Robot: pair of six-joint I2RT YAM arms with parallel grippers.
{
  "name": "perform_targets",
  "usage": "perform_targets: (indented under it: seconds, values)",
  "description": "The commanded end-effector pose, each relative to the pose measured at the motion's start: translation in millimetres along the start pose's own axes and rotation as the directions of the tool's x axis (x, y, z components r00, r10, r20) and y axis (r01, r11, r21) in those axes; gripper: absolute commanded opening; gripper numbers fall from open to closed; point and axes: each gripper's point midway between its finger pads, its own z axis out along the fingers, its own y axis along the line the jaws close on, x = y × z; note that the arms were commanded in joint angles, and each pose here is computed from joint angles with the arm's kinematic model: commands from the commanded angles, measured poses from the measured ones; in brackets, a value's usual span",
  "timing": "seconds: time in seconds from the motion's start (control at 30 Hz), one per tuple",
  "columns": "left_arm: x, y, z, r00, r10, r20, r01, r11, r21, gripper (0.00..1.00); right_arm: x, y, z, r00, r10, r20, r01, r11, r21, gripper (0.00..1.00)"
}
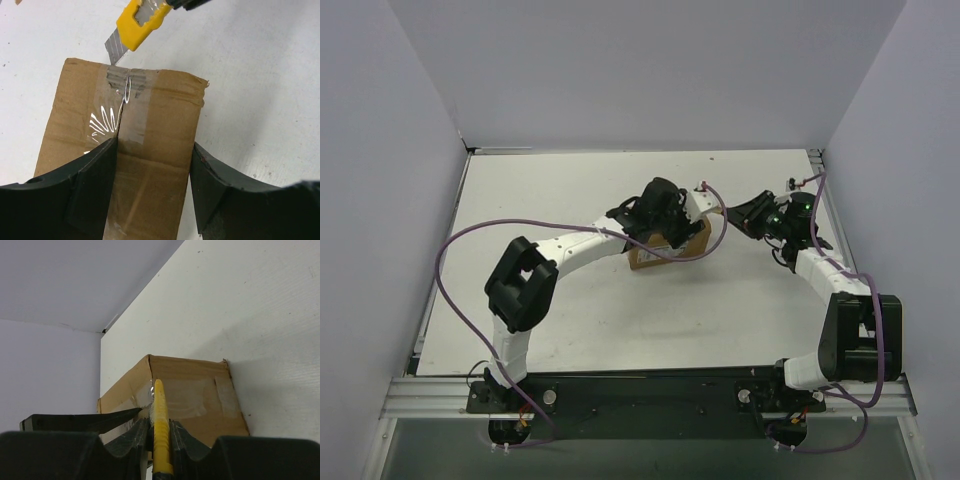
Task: Unpack the express box
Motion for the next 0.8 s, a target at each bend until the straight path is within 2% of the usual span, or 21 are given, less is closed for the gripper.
perform_targets:
  seconds: [0.0, 0.4, 0.53, 0.57, 0.6, 0.63, 0.67, 0.7, 0.73, 0.77]
  values:
    - [31.2, 85.7, -4.6, 0.995, -0.08, -0.065, 0.058, 0.958, -0.281, 0.6, 42.3, 10.1, -18.7, 0.983, 0.008, -0.181, -0.02, 0.998, -0.063, 0.0]
    - [32.1, 88.5, -6.0, 0.995, -0.078, -0.059, 0.059, 0.96, -0.274, 0.59, 45.1, 6.6, -20.1, 0.981, 0.009, -0.195, -0.02, 0.998, -0.056, 0.0]
    - [29.5, 72.8, -14.0, 0.998, -0.027, -0.056, 0.017, 0.986, -0.168, 0.59, 21.2, 6.4, -29.4, 0.993, -0.024, -0.116, 0.019, 0.999, -0.043, 0.0]
    - [31.3, 69.5, -18.5, 0.998, -0.024, -0.058, 0.015, 0.989, -0.144, 0.59, 10.2, 6.9, -34.0, 0.994, -0.065, -0.089, 0.062, 0.997, -0.035, 0.0]
    - [28.7, 63.1, -26.7, 0.999, -0.021, -0.035, 0.018, 0.996, -0.09, 0.59, 2.1, 13.3, -40.7, 0.977, -0.195, -0.084, 0.192, 0.981, -0.033, 0.0]
    - [27.7, 59.7, -32.5, 1.0, -0.016, -0.027, 0.014, 0.998, -0.066, 0.59, -3.6, 13.7, -44.3, 0.961, -0.264, -0.079, 0.263, 0.965, -0.012, 0.0]
    - [28.6, 56.1, -37.9, 1.0, -0.018, -0.025, 0.017, 0.999, -0.042, 0.64, -4.3, 17.2, -47.7, 0.936, -0.342, -0.086, 0.342, 0.94, -0.008, 0.0]
    - [15.5, 46.3, -48.9, 1.0, -0.01, 0.018, 0.009, 1.0, 0.018, 0.66, 1.3, 17.3, -56.2, 0.9, -0.422, -0.112, 0.425, 0.905, 0.001, 0.0]
    - [17.8, 39.7, -53.6, 1.0, 0.021, 0.019, -0.022, 0.998, 0.052, 0.68, -6.3, 15.0, -59.6, 0.81, -0.578, -0.104, 0.582, 0.813, 0.016, 0.0]
    - [18.1, 32.6, -58.9, 0.999, 0.033, 0.018, -0.035, 0.996, 0.083, 0.7, -6.2, 12.6, -63.3, 0.748, -0.655, -0.112, 0.661, 0.75, 0.028, 0.0]
